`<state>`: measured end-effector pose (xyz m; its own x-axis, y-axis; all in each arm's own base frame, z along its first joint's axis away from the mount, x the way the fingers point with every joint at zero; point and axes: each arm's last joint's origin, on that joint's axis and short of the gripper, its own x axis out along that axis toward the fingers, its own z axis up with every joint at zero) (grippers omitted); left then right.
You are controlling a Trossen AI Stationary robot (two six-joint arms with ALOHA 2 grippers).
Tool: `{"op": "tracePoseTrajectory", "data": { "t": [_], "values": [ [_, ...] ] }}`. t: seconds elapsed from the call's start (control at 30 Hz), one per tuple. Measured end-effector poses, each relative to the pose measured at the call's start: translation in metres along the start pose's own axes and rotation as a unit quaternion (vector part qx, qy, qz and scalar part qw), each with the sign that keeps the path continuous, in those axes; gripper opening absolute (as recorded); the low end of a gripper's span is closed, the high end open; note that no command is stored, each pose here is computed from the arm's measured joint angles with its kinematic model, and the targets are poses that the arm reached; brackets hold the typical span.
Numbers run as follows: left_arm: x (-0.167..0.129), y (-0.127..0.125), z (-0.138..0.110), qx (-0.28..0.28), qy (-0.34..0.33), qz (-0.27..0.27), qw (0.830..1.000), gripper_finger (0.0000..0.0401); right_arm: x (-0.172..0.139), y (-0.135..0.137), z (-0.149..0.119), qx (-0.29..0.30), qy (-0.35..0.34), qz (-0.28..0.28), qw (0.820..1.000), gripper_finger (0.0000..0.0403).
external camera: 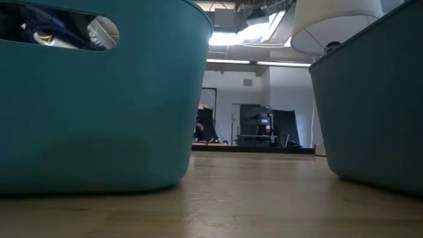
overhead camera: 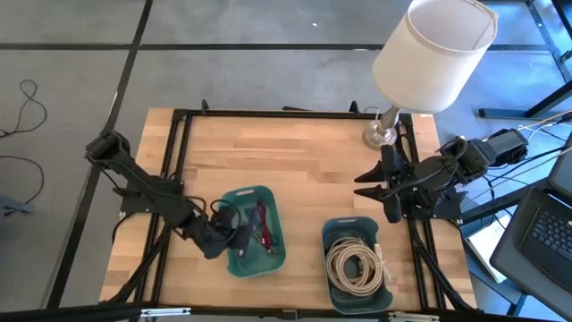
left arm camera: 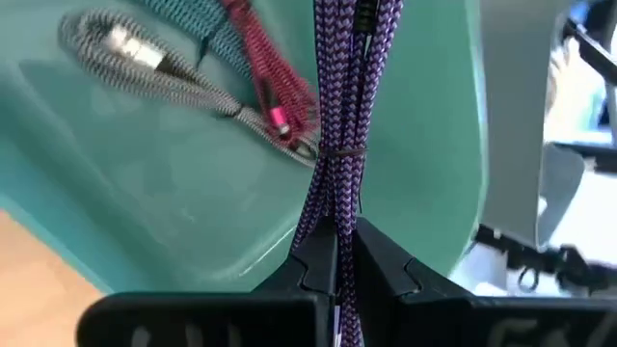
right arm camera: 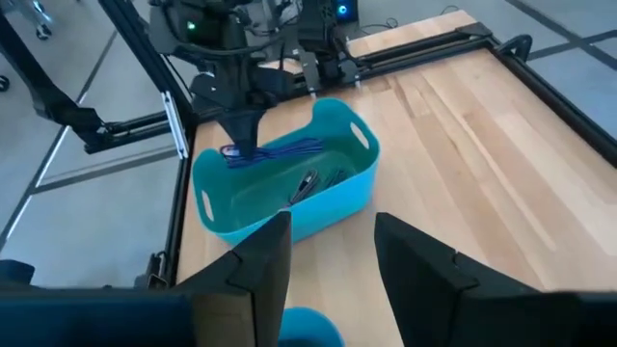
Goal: Pick and place USB-C Cables
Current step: Put the black and violet USB cable into the green bin
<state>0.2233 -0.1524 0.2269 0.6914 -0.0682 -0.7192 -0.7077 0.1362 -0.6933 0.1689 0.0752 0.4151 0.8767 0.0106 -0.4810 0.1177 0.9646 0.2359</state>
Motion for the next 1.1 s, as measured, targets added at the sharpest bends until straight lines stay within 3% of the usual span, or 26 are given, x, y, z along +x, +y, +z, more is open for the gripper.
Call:
{"op": "tracePoseTrajectory", "data": {
  "t": [0.27,0.47,0.7,1.1],
  "values": [
    [0.024,0.007,0.003,-0.061,-0.029,0.041,0.997,0.0011,0.0,0.0,-0.001,-0.013,0.01,0.014,1.0,0.0154],
    [0.042,0.015,0.013,-0.068,-0.034,0.098,0.992,0.0011,-0.001,0.001,-0.005,-0.019,0.041,0.036,0.998,0.0154],
    [0.049,0.015,0.02,-0.05,-0.027,0.111,0.992,0.0012,-0.001,-0.002,-0.009,-0.013,0.066,0.03,0.997,0.0154],
    [0.05,0.011,0.022,-0.009,-0.009,0.103,0.995,0.0101,-0.001,-0.002,-0.009,-0.016,0.067,0.029,0.997,0.0154]
  ]
}}
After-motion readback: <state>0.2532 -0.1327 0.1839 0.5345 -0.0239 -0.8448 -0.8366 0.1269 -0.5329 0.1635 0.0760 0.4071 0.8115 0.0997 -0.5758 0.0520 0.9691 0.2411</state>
